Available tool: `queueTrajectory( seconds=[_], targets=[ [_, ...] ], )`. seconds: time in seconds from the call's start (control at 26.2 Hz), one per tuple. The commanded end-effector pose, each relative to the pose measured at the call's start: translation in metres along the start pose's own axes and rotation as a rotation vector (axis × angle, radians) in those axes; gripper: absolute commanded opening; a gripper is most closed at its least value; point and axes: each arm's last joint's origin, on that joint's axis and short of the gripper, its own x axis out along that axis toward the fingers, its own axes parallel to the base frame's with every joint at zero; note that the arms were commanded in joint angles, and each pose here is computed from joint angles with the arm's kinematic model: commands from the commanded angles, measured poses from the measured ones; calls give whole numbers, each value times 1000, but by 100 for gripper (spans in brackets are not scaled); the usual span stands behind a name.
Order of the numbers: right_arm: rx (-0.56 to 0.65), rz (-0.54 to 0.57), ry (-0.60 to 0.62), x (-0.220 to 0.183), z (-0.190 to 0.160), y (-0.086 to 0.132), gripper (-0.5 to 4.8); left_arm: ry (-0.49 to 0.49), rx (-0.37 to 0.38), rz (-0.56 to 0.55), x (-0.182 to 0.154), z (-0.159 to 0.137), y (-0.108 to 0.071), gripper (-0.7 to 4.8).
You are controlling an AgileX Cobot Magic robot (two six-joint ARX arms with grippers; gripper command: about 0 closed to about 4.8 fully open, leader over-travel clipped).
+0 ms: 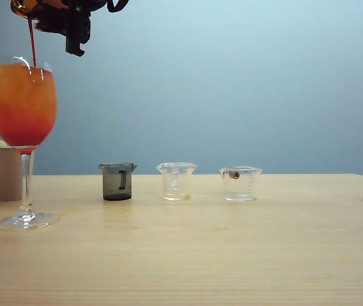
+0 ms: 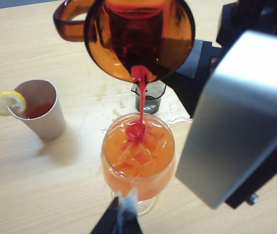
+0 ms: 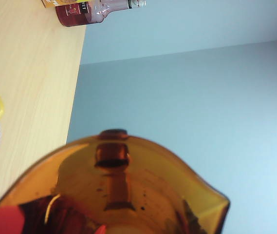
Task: Pick up the fourth measuring cup from the left, pour the grenadine inside into the goblet, and finally put the measuring cup back in its original place.
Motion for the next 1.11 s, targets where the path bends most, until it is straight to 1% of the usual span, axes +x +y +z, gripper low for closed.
queueTrajectory(
  seconds=[0.04,0.23,0.57,0.73,1.11],
  targets=[
    [-6,-46,-6,-2,2,-9,242,-13,6,-4,-2,1,0,-4],
    [-35,-46,-16,-2,8,-9,241,-13,6,-4,-2,1,0,-4],
    [-36,-52,-17,-2,8,-9,242,-13,6,-4,-2,1,0,-4],
    [-88,-52,-17,-2,9,-9,242,-13,6,-4,-2,1,0,-4],
    [-88,-52,-25,-2,13,-9,241,-13,6,-4,-2,1,0,-4]
  ],
)
